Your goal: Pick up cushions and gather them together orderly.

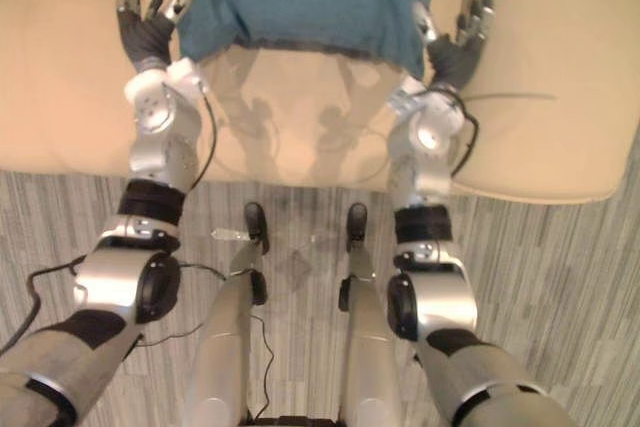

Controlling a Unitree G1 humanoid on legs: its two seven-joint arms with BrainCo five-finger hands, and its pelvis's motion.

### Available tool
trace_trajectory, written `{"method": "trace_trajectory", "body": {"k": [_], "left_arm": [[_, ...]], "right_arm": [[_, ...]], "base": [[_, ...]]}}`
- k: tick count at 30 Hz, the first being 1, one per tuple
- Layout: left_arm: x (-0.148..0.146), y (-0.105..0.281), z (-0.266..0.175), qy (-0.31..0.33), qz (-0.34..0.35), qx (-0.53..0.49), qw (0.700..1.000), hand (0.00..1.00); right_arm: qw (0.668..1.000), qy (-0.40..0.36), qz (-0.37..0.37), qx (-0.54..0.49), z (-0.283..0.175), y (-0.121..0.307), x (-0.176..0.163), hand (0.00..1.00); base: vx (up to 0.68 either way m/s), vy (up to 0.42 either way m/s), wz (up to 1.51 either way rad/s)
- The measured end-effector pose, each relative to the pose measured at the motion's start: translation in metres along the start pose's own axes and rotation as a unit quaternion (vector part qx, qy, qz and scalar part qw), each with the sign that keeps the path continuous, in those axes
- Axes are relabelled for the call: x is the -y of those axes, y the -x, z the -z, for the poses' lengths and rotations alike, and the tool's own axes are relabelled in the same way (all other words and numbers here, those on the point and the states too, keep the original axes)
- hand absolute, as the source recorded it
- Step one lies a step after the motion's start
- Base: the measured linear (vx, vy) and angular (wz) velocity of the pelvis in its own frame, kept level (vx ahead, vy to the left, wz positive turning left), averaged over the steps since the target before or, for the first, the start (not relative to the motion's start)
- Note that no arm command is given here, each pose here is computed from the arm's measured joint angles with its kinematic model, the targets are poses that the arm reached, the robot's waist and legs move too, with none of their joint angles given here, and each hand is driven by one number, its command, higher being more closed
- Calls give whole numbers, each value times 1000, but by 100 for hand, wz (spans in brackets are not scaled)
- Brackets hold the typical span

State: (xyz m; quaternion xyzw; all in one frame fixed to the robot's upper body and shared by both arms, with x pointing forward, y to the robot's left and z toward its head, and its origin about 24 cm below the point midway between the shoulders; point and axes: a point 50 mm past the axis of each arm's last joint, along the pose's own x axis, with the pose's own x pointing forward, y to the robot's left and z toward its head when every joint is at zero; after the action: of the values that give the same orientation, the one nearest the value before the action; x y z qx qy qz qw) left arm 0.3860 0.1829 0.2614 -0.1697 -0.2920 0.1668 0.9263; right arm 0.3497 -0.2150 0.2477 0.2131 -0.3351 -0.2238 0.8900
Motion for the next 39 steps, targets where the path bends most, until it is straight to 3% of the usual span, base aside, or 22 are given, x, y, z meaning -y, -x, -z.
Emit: {"method": "trace_trajectory", "body": {"k": [4, 6, 11, 13, 15, 17, 21, 25, 30, 39], "left_arm": [[-25, 24, 8, -11, 7, 15, 1000, 0], [-38, 55, 31, -6, 7, -19, 1000, 0], [-80, 174, 113, -29, 3, -222, 975, 0], [-98, 213, 132, -47, -5, -293, 955, 0], [-127, 264, 151, -85, -19, -388, 918, 0], [-142, 286, 159, -108, -27, -432, 895, 0], [-186, 347, 170, -181, -48, -552, 813, 0], [-207, 373, 166, -207, -67, -596, 773, 0], [-222, 387, 161, -226, -68, -622, 747, 0], [-227, 374, 158, -219, -98, -598, 765, 0]], "right_arm": [[998, 53, -12, 36, -7, 27, 35, 0], [996, 87, -17, 16, 1, 50, 56, 0], [973, 170, -34, -151, 53, 140, 107, 0], [952, 202, -38, -226, 73, 172, 124, 0], [904, 246, -20, -348, 97, 225, 160, 0], [877, 256, -3, -406, 106, 251, 176, 0], [784, 289, 30, -548, 118, 320, 216, 0], [743, 295, 69, -596, 115, 345, 237, 0], [722, 296, 82, -620, 115, 355, 244, 0], [717, 276, 79, -635, 126, 358, 231, 0]], "base": [[56, -56, 8], [99, -61, 15], [83, -36, 11], [83, -16, 4], [103, -6, 5], [76, 1, 4], [80, 13, 0], [61, 29, -4], [66, 21, -17], [-69, -52, 11]]}}
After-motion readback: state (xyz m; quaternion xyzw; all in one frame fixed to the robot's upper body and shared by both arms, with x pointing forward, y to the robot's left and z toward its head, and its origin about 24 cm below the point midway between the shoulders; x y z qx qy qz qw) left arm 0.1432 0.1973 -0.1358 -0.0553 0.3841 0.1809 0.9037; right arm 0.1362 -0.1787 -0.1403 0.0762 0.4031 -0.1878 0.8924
